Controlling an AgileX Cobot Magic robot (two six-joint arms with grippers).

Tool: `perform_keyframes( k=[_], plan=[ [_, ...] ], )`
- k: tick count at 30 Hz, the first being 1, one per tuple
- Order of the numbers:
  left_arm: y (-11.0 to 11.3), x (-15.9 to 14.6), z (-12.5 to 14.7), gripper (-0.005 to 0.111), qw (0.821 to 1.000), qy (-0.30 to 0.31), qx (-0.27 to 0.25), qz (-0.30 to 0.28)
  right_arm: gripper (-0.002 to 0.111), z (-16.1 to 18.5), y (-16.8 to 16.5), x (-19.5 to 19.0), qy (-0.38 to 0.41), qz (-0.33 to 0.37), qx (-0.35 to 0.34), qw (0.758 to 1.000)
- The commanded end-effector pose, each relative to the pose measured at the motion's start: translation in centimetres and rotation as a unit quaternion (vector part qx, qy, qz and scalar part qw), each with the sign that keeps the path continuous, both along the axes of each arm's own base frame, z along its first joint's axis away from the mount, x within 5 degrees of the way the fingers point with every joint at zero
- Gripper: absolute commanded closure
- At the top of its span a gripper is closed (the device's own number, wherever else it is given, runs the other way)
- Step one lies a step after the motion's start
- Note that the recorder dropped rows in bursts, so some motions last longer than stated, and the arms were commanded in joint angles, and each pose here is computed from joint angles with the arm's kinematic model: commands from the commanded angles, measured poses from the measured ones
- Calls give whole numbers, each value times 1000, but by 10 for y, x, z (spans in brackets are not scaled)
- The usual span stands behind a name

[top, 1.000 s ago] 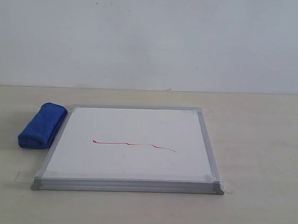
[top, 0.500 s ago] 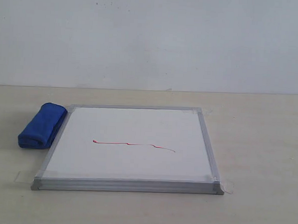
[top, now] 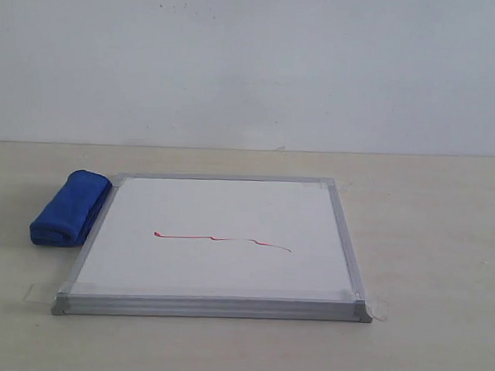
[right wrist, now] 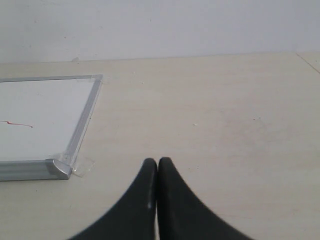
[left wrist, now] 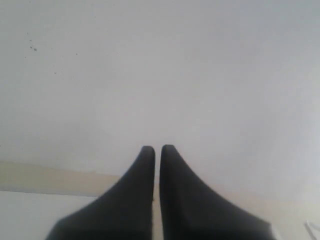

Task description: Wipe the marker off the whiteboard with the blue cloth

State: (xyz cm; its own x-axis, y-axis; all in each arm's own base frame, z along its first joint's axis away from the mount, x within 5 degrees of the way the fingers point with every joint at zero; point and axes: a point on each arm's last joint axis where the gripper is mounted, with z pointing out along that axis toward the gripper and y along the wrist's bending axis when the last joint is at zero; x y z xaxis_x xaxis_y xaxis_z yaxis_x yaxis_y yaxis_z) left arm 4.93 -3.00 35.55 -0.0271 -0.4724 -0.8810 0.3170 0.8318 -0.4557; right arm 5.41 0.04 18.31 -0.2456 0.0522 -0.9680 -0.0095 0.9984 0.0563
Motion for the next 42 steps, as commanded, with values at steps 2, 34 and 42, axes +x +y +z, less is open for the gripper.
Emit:
perform_keyframes(
  k=[2,34,42],
  plan=[
    [2,54,21,103,996,58,68,-17,108,1,-1,0,-6,-4,-3,1000],
    [57,321,-109,102,850,455,263,25,108,1,-1,0,-6,-4,-3,1000],
    [65,367,-130,49,834,458,305,24,108,1,-1,0,-6,-4,-3,1000]
  ],
)
